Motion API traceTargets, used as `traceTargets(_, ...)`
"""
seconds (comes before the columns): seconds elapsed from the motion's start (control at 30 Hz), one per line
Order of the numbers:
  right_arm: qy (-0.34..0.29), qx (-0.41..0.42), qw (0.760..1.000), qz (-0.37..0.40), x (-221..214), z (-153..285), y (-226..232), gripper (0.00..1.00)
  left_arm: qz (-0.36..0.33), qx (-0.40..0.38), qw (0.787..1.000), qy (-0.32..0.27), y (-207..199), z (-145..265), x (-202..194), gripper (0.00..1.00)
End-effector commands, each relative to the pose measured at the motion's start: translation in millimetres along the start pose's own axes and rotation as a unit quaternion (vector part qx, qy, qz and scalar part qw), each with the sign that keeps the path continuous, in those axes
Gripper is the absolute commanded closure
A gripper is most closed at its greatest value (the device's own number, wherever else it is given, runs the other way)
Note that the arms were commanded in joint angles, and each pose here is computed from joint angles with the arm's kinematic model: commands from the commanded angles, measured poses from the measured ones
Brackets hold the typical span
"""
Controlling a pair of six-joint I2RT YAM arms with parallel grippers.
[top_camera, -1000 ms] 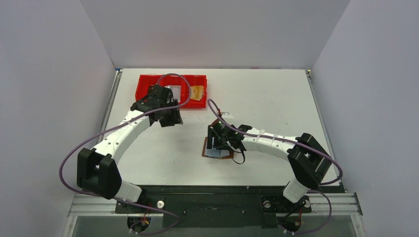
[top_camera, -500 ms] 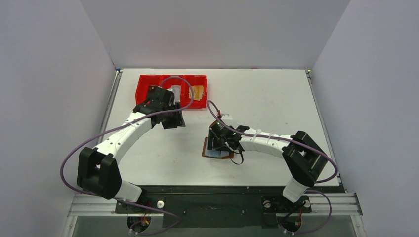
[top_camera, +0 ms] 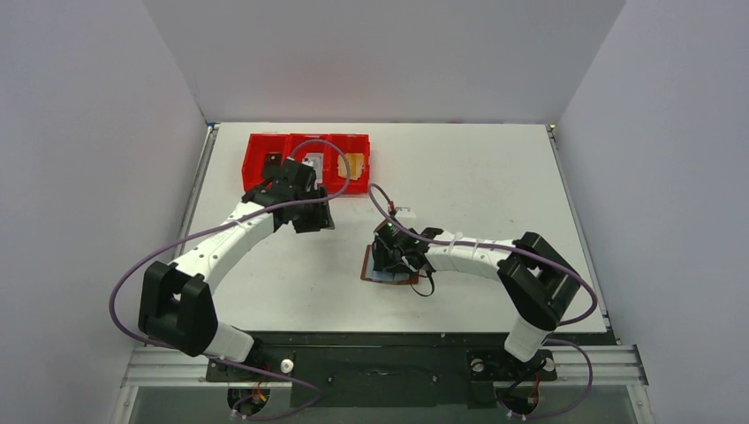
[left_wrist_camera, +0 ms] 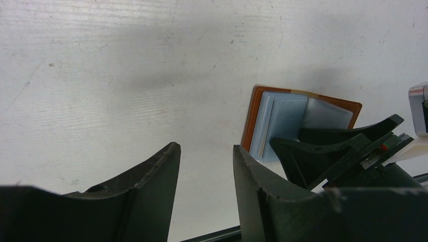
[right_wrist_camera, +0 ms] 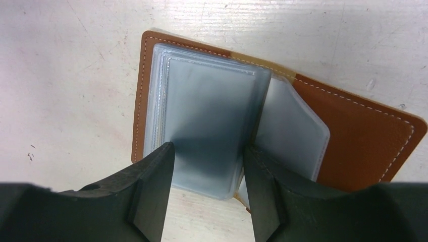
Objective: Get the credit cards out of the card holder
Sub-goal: Remove the credit card from the card holder.
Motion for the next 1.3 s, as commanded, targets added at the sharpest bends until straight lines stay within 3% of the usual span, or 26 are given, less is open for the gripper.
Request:
traceTargets(0.0, -0.015, 0.005, 1.000, -0.003, 2, -5, 2, 0.52, 0.000, -0.015, 1.000, -0.011, -6, -2, 2, 0.60)
traceTargets(0.2, -0.011, 0.005, 1.000, 0.013, 1, -9, 0, 0.54, -0.002, -0.015, 1.000, -0.004, -7, -5, -3, 0.60)
traceTargets(0.47, -0.010, 0.036, 0.998, 0.041, 3, -12, 3, 0.71, 0.002, -0.024, 1.000, 0.017, -11, -14, -14, 0.60)
traceTargets(0.63, -0.008, 0.051, 0.998, 0.042, 2, -15, 2, 0.99, 0.008, -0.040, 0.999, 0.036, -18, -25, -27, 0.60)
traceTargets(0.67, -0.008, 0.052, 0.998, 0.037, 4, -16, 0, 1.00, 0.010, -0.043, 0.998, 0.036, -20, -26, -27, 0.60)
traceTargets(0.87, 0.005, 0.072, 0.997, 0.015, -1, -22, -15, 1.00, 0.006, -0.051, 0.997, 0.054, -31, -38, -41, 0.63)
traceTargets(1.27, 0.031, 0.118, 0.992, -0.031, -11, -36, -27, 1.00, -0.002, -0.055, 0.995, 0.081, -45, -59, -56, 0.93)
Point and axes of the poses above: each gripper's point midway between its finger pads, its own z axis back along the fingers, its own y axis along the line the jaws close on, x = y × z, the point moved 8 cm from there along z, back along the fingers, and after that the axes turned 2 degrees about -z, right-handed, at the moved point
